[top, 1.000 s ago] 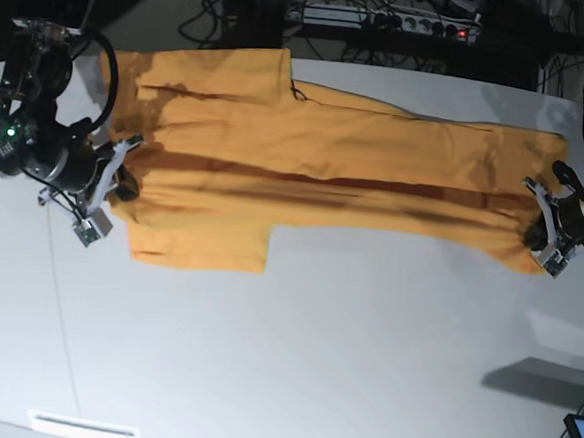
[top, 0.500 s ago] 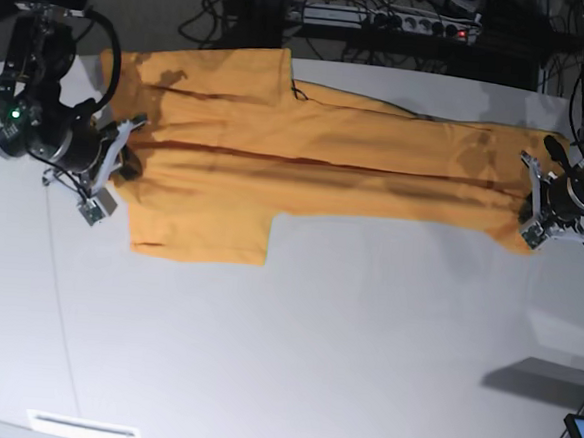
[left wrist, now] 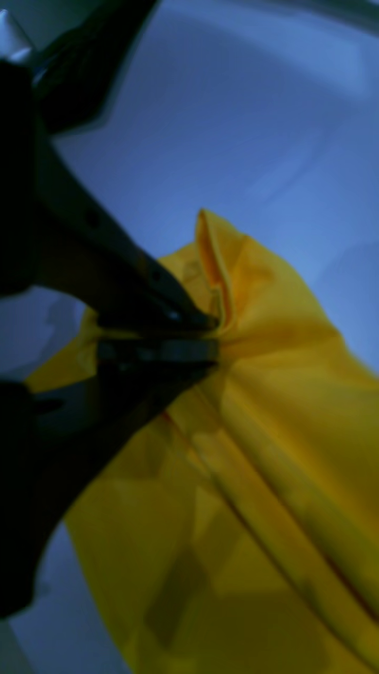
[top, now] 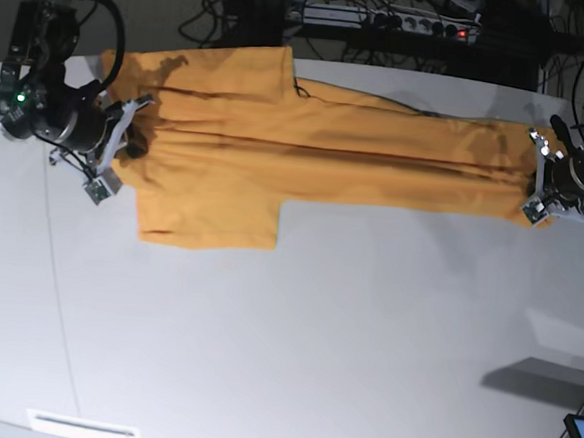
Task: Fold the T-shirt properly
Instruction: 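Lift the grasped edge and fold it over toward the collar edge, then open both grippers to release the folded edge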
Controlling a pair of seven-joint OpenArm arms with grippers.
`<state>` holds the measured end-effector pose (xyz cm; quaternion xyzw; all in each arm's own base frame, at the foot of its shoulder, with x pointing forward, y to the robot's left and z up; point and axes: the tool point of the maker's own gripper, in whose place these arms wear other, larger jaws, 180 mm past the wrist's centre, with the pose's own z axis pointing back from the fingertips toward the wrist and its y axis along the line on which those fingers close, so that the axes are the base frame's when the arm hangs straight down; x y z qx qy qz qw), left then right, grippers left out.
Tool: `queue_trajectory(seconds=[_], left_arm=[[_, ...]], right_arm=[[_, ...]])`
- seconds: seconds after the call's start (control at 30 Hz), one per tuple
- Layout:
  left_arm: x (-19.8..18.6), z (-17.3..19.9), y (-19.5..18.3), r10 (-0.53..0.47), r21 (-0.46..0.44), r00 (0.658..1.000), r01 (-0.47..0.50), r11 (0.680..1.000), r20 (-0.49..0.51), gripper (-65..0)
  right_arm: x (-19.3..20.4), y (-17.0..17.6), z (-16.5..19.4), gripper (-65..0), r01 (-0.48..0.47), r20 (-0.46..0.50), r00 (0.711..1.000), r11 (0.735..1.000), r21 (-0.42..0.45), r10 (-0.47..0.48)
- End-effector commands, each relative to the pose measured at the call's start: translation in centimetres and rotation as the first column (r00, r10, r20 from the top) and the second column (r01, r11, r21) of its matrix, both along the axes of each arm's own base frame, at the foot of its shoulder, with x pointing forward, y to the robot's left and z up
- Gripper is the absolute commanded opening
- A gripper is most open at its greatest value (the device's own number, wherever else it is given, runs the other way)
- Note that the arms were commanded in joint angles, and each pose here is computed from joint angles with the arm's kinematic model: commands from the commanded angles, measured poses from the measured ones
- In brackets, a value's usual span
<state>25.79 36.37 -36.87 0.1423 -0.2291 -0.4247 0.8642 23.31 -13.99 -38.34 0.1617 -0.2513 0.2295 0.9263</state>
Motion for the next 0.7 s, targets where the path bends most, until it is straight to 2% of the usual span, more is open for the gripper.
queue_trajectory(seconds=[0.0,0.27,0.47,0.53,0.67], left_arm=[[0.7,1.4,1.2,0.0,0.051,1.0,-0.001,0.999,0.024,-65.0],[-0.9,0.3,1.3,-0.003,0.057,1.0,0.004,0.998,-0.02,-65.0],[-1.8,0.0,1.9,-0.008,0.077,0.999,0.012,0.997,-0.051,-65.0],[-1.9,0.1,2.0,-0.007,0.08,0.999,0.011,0.997,-0.053,-65.0],[-1.9,0.5,3.0,-0.018,0.136,0.998,0.027,0.99,-0.061,-65.0]], right_arm=[[0.5,-0.2,0.6,-64.9,0.005,0.026,1.0,1.0,-0.007,-0.005],[0.4,1.0,0.4,-64.9,0.011,0.02,1.0,1.0,0.029,-0.011],[-0.1,1.2,-0.8,-64.4,0.026,-0.025,0.999,0.998,0.05,-0.025],[-0.2,1.1,-1.3,-60.9,0.031,-0.04,0.999,0.998,0.054,-0.029],[-0.3,1.1,-1.3,-47.4,0.035,-0.044,0.999,0.998,0.054,-0.032]])
